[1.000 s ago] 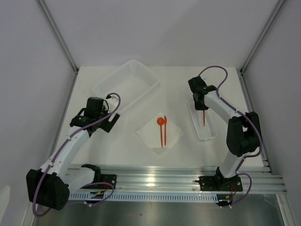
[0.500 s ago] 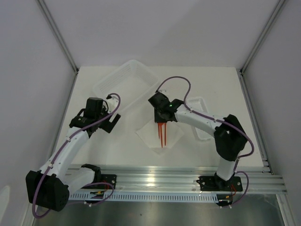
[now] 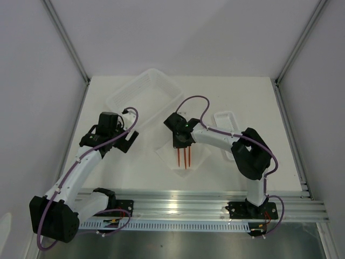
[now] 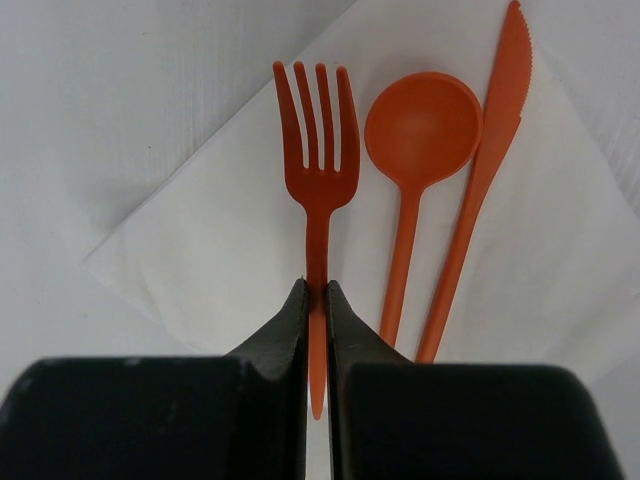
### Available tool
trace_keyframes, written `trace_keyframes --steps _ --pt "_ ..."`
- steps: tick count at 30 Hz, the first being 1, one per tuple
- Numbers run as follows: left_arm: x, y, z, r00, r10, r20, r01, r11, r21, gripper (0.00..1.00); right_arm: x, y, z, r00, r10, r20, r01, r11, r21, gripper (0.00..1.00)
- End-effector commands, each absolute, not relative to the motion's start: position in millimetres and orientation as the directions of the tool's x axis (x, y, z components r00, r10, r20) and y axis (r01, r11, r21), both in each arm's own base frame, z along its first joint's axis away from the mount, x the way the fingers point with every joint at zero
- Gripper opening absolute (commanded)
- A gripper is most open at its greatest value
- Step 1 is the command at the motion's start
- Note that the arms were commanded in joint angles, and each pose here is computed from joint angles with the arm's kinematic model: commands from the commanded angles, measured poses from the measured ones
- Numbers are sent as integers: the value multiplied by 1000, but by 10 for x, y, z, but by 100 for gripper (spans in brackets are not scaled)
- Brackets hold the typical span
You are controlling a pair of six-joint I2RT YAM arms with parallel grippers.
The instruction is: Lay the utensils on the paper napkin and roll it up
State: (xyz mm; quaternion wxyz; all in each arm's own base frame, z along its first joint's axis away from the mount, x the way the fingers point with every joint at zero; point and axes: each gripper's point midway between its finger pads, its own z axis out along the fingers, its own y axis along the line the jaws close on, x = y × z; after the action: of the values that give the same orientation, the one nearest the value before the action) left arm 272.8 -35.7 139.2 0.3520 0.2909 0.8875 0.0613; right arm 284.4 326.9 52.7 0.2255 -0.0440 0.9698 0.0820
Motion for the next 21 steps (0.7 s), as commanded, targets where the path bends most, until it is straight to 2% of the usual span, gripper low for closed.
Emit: trace_keyframes --steps 1,21 --pt "2725 -382 1411 -578 540 -612 465 834 296 100 2820 3283 521 -894 -21 -447 -98 984 148 0" --pt "2717 -390 1405 -576 541 -613 470 833 293 100 2801 3240 263 -917 -63 -393 -112 988 103 0"
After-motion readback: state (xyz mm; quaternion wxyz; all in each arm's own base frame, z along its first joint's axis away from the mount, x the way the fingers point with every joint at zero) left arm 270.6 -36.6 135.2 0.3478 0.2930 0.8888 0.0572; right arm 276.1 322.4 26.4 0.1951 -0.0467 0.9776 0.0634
